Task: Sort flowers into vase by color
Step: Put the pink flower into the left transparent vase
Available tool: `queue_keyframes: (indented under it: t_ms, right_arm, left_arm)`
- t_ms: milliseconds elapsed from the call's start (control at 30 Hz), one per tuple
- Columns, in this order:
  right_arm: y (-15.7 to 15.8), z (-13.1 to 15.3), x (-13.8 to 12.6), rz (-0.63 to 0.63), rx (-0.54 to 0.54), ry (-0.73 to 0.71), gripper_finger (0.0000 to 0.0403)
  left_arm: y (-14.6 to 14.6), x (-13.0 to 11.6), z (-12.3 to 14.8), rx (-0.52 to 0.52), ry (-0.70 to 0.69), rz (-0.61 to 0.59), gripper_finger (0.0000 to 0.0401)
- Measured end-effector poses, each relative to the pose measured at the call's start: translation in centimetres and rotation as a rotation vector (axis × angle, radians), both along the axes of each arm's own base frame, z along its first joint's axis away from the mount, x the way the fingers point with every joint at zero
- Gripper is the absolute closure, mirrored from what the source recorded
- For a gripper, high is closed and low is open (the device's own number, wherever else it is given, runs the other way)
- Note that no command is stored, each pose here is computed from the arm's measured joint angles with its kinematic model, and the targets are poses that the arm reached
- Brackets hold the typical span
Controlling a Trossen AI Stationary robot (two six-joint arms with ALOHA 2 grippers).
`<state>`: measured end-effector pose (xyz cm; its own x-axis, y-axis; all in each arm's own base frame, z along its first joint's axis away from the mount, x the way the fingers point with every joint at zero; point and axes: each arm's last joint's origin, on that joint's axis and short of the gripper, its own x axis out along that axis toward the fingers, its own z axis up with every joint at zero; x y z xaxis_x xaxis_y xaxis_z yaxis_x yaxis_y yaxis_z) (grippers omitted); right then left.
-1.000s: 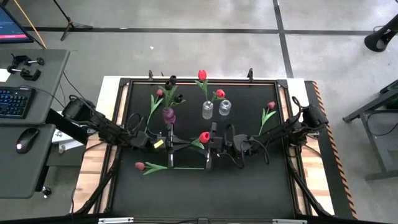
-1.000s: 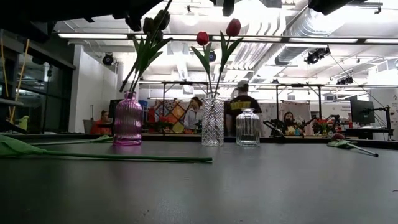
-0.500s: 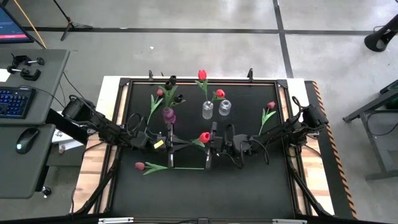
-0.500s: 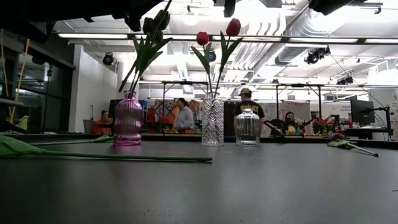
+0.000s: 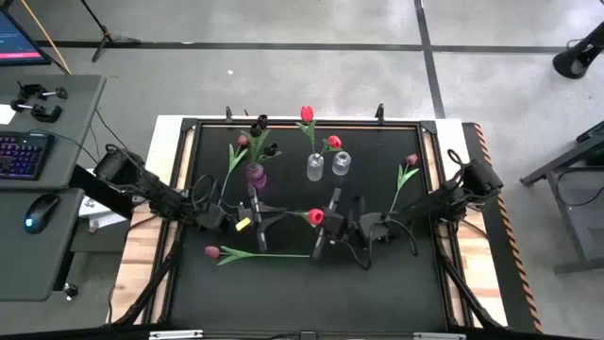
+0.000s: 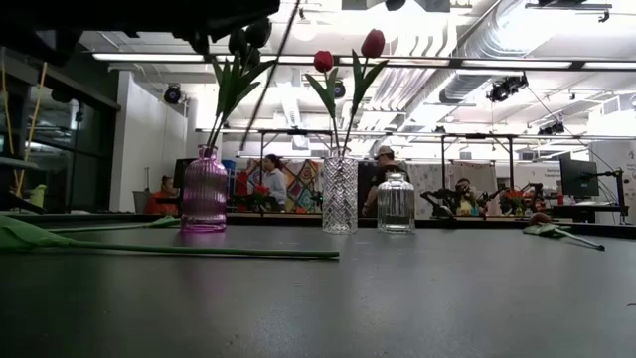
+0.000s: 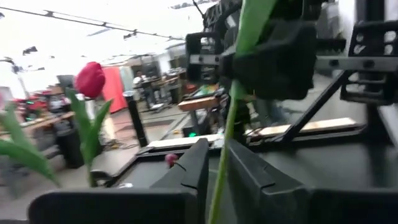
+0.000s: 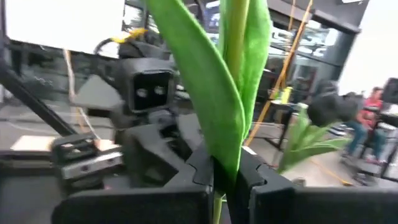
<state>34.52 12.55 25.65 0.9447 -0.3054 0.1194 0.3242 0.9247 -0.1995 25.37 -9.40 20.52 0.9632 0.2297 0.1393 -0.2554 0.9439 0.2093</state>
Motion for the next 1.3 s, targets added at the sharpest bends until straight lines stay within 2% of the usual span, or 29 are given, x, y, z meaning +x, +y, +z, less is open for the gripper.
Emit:
queue_keyframes:
  t_ms: [133, 300, 400, 500, 567, 667, 733, 867, 967, 1100, 1300]
  right_arm:
    - [0.6, 0.9, -1.1, -0.062, -0.024, 0.029, 0.0401]
    - [0.3, 1.4, -1.9, -0.257, -0.051, 0.088, 0.0402]
    - [-1.0, 2.1, -1.9, -0.327, -0.060, 0.090, 0.0402]
    - [-3.0, 3.0, -2.0, -0.376, -0.055, 0.099, 0.0402]
    - [-4.4, 3.7, -2.1, -0.394, -0.040, 0.090, 0.0402]
    - [-6.6, 5.2, -2.5, -0.345, -0.005, 0.041, 0.0402]
    - [-7.8, 6.1, -2.9, -0.324, 0.024, 0.018, 0.0402]
    - [-9.9, 6.5, -3.3, -0.323, 0.066, 0.031, 0.0403]
    - [-11.1, 6.6, -3.0, -0.352, 0.083, 0.119, 0.0403]
    - [-12.2, 8.4, -2.2, -0.367, 0.106, 0.186, 0.0403]
    - [-12.7, 10.4, -1.8, -0.357, 0.109, 0.189, 0.0403]
  left_arm:
    - [-0.5, -0.5, 0.1, 0.056, 0.031, 0.105, 0.0327]
    - [-1.0, -2.1, 1.7, 0.072, 0.039, 0.265, 0.0287]
    - [-1.4, -3.4, 2.9, 0.072, 0.055, 0.274, 0.0268]
    - [-1.7, -4.5, 3.5, 0.058, 0.090, 0.149, 0.0261]
    - [-1.6, -5.2, 3.5, 0.030, 0.146, -0.039, 0.0262]
    - [-1.1, -6.0, 3.5, -0.059, 0.247, -0.370, 0.0265]
    - [-0.7, -6.4, 3.8, -0.094, 0.267, -0.480, 0.0267]
    - [0.0, -6.7, 4.4, -0.124, 0.240, -0.478, 0.0267]
    - [0.3, -6.6, 4.1, -0.107, 0.256, -0.439, 0.0267]
    - [0.6, -6.4, 4.0, -0.106, 0.251, -0.387, 0.0268]
    - [0.8, -6.4, 4.0, -0.107, 0.250, -0.375, 0.0268]
